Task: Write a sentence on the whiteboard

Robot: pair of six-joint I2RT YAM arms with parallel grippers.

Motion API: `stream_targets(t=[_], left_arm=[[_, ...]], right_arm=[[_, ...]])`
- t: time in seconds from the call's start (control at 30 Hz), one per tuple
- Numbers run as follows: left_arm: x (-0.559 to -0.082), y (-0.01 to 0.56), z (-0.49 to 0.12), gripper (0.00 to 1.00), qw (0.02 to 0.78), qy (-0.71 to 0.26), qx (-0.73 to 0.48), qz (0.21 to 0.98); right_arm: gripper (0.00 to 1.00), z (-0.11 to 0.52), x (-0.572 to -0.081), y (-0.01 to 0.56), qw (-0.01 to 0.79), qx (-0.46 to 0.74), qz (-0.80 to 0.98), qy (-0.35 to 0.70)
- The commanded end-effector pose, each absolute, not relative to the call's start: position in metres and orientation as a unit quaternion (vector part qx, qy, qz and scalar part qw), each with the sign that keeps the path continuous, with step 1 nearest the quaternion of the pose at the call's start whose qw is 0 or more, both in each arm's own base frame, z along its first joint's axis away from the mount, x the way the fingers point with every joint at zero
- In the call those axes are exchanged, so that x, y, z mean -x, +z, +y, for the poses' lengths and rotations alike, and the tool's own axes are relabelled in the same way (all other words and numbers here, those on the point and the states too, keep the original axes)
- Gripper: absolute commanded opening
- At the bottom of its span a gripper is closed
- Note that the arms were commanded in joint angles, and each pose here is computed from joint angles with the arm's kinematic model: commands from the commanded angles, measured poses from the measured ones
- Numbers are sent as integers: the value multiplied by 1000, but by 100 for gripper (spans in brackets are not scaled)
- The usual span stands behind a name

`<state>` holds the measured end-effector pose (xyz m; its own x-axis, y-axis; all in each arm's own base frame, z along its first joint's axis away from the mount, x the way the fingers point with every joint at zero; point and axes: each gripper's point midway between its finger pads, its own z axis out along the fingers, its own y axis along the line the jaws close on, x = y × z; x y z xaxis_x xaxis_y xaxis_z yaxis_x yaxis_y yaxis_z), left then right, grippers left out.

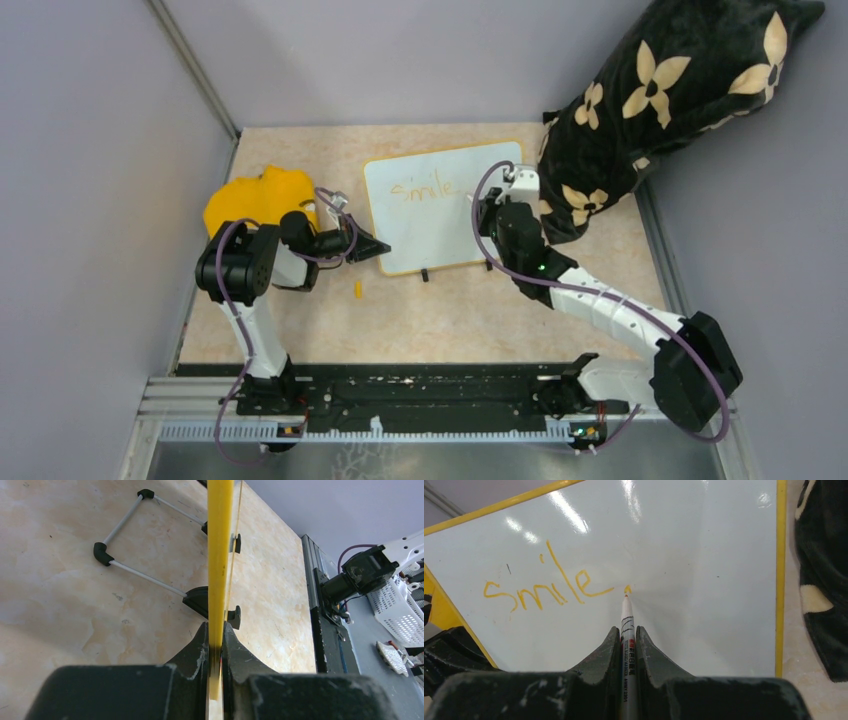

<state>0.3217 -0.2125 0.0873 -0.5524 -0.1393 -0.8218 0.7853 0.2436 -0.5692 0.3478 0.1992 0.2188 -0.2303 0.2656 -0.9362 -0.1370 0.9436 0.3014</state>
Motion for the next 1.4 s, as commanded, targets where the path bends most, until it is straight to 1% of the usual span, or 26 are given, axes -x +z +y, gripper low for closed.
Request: stream_targets(t=[0.0, 0.17, 0.3, 0.57, 0.87, 1.37], left_arm=[[-326, 72, -211, 0, 401, -558, -226, 690], [-326, 73, -211, 0, 402, -558, -226, 690], [-326, 73, -211, 0, 402, -557, -226, 690], [-326, 72, -211, 0, 402, -557, -226, 690], [-326, 72, -211, 0, 401, -558, -225, 691], [-326, 72, -211, 0, 400, -558, -224, 691]], right_arm=[[0, 188, -340, 266, 649, -64, 733, 191], [0, 174, -333, 297, 672, -78, 711, 192], [0, 166, -335, 306, 681, -87, 704, 182], [0, 168, -352, 302, 679, -105, 703, 185], [0, 171, -369, 294, 676, -110, 709, 167], [0, 167, -380, 280, 666, -116, 723, 142]])
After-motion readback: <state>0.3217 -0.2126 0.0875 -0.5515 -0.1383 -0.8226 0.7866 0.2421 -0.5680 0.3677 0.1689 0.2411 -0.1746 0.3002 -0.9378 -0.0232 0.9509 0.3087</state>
